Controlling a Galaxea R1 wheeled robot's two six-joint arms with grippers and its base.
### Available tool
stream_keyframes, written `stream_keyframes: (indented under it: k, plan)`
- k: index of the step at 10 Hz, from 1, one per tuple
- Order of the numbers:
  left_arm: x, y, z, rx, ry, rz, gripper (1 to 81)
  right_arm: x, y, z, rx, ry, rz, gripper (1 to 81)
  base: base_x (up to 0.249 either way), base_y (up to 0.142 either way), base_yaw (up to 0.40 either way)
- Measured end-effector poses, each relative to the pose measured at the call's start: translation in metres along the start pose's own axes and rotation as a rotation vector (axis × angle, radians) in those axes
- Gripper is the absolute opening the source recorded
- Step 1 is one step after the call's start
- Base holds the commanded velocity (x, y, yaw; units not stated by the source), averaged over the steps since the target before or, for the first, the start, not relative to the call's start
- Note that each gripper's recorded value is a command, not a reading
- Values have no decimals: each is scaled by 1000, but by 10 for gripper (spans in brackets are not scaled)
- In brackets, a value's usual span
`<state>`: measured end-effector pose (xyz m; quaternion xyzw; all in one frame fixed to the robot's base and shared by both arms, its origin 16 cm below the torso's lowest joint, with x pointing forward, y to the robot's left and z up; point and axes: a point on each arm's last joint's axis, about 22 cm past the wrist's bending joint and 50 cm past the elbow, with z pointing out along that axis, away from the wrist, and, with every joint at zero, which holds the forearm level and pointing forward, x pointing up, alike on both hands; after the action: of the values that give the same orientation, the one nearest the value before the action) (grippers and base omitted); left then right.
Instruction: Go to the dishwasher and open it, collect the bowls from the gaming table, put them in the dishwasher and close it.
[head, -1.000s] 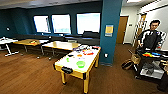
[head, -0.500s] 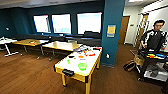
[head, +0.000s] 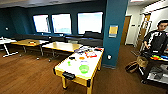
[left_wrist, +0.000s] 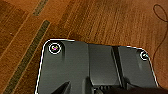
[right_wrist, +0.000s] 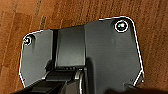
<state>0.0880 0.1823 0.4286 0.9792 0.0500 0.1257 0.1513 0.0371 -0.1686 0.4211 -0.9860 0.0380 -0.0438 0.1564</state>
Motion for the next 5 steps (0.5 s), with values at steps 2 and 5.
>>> stream_keyframes:
  k: [2,5]
  plan:
    - [-2,-2,-1,3,-2,-1,811,-2,1,0,-1,-2,0,811,165,0,0]
    - [-1,0,0,0,-1,-1,811,0,2,0,-2,0,0,811,145,0,0]
